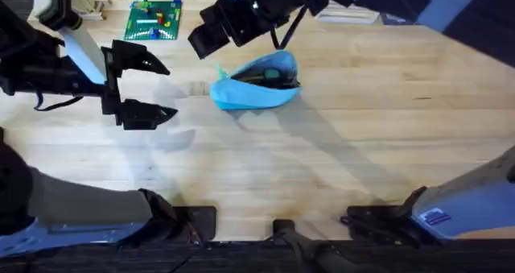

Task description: Unzip the bag, pick up the pens from the table one at a time and place them inside, then zip the bag closed.

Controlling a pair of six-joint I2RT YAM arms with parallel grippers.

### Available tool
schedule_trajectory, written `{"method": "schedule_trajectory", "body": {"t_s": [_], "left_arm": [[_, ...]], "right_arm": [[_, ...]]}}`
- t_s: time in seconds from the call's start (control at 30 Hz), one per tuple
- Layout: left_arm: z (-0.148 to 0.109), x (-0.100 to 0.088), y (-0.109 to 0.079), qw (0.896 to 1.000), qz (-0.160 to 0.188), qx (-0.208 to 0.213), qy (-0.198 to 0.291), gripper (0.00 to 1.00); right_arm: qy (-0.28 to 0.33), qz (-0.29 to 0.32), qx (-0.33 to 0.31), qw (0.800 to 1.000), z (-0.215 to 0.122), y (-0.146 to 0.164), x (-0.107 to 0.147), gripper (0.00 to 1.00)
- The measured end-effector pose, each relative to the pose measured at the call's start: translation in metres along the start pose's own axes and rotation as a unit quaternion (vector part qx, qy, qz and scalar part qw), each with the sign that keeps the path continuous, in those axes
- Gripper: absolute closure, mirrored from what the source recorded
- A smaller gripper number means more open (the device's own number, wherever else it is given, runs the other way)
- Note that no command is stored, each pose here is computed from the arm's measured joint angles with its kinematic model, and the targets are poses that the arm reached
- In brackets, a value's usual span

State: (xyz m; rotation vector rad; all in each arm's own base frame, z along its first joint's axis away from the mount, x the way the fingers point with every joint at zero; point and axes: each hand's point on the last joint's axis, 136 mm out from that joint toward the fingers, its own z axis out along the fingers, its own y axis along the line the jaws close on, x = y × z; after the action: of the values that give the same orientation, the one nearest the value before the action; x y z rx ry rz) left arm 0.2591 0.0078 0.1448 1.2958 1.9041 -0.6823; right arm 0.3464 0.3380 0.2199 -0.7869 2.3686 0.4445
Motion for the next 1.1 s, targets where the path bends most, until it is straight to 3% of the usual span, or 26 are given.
{"method": "schedule_trajectory", "body": {"t_s": [0.57, 1.1], "left_arm": [[0.000, 0.000, 0.000, 1.000, 0.000, 0.000, 0.000, 0.007], [0.000, 0.000, 0.000, 1.000, 0.000, 0.000, 0.000, 0.007]], "right_arm": [[0.042, 0.000, 0.004, 0.999, 0.047, 0.001, 0.020, 0.007], [0.049, -0.013, 0.012, 0.999, 0.066, 0.010, 0.027, 0.008]]}}
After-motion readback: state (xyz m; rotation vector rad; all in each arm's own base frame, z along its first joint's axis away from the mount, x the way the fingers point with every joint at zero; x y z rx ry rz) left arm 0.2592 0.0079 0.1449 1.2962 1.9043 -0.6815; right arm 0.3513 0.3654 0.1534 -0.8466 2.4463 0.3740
